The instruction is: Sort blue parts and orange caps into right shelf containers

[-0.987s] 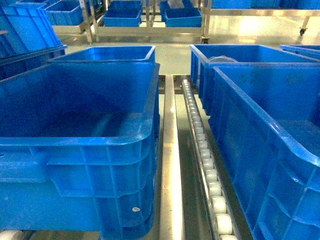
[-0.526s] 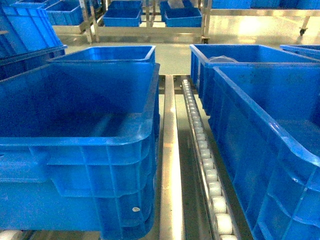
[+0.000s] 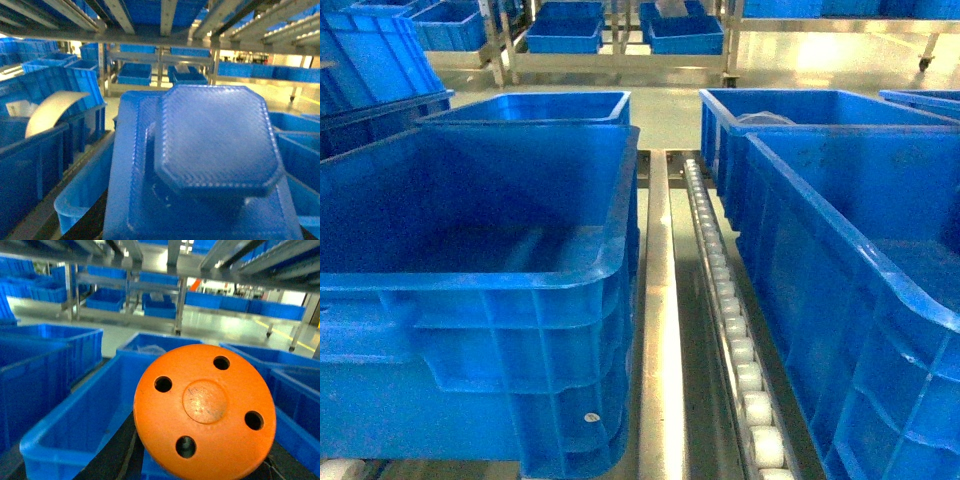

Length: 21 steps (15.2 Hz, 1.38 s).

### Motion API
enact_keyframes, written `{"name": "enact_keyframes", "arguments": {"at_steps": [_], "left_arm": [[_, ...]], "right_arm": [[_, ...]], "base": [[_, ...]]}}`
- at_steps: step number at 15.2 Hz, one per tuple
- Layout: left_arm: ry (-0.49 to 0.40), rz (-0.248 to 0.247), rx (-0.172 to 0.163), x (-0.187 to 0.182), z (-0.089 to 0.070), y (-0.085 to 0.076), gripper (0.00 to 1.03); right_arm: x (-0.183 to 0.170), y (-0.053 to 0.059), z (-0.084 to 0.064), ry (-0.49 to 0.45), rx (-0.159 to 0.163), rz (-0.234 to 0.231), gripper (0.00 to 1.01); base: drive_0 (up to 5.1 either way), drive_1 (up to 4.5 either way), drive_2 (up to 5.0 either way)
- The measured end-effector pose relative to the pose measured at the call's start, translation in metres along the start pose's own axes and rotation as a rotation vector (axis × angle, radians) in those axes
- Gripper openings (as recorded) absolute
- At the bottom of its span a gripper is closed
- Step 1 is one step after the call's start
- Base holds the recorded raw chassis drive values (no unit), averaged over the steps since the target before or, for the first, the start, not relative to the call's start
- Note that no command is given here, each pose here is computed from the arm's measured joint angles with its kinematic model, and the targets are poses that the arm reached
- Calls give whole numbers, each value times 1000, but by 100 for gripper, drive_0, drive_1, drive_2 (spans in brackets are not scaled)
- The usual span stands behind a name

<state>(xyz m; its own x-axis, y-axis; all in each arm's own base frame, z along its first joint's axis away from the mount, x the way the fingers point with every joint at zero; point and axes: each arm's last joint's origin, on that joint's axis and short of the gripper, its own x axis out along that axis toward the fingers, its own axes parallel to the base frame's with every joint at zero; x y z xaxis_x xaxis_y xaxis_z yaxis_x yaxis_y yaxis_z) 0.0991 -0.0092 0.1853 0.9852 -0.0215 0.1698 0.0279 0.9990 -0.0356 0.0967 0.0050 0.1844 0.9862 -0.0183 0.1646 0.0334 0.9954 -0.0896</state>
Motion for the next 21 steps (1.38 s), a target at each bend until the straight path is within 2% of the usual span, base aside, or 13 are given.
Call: {"name": "enact_keyframes", "arguments": {"at_steps": [2, 5, 6, 8, 10, 12, 13, 14, 15, 16, 19, 20, 21], "left_arm": [[-2, -35, -6, 15, 10, -13, 43], [-143, -66, 4, 89, 58, -21, 43], [-115, -72, 7, 127, 57, -24, 43], [111, -47, 40, 201, 18, -32, 52], [227, -13, 40, 222, -15, -34, 77], [142, -17, -9, 213, 9, -35, 100], [115, -18, -26, 212, 15, -35, 98], [161, 3, -11, 211, 8, -35, 93], [189, 21, 16, 190, -3, -27, 77], [183, 29, 21, 173, -5, -20, 63], [185, 30, 22, 124, -15, -5, 15], [186, 29, 20, 113, -16, -3, 1], [177, 28, 22, 101, -16, 0, 2]], "right_arm": [[8, 3, 2, 55, -31, 35, 42], [65, -5, 45, -57, -68, 21, 42], [94, -5, 47, -35, -68, 28, 42], [157, -1, 35, 62, -62, 36, 42], [187, 2, 8, 171, -57, 39, 64], [186, 3, 10, 176, -70, 6, 91], [185, 3, 13, 163, -69, 5, 99], [183, 0, 11, 162, -45, 22, 91], [165, -1, 4, 168, 25, 33, 74], [150, -2, 0, 169, 57, 29, 59], [108, -1, -11, 172, 77, 29, 11], [99, -1, -13, 173, 78, 29, 1], [89, -1, -15, 174, 79, 29, 1]], "base": [[0, 0, 0], [0, 0, 0], [0, 0, 0], [0, 0, 0], [0, 0, 0], [0, 0, 0], [0, 0, 0], [0, 0, 0], [0, 0, 0], [0, 0, 0], [0, 0, 0], [0, 0, 0], [0, 0, 0]]}}
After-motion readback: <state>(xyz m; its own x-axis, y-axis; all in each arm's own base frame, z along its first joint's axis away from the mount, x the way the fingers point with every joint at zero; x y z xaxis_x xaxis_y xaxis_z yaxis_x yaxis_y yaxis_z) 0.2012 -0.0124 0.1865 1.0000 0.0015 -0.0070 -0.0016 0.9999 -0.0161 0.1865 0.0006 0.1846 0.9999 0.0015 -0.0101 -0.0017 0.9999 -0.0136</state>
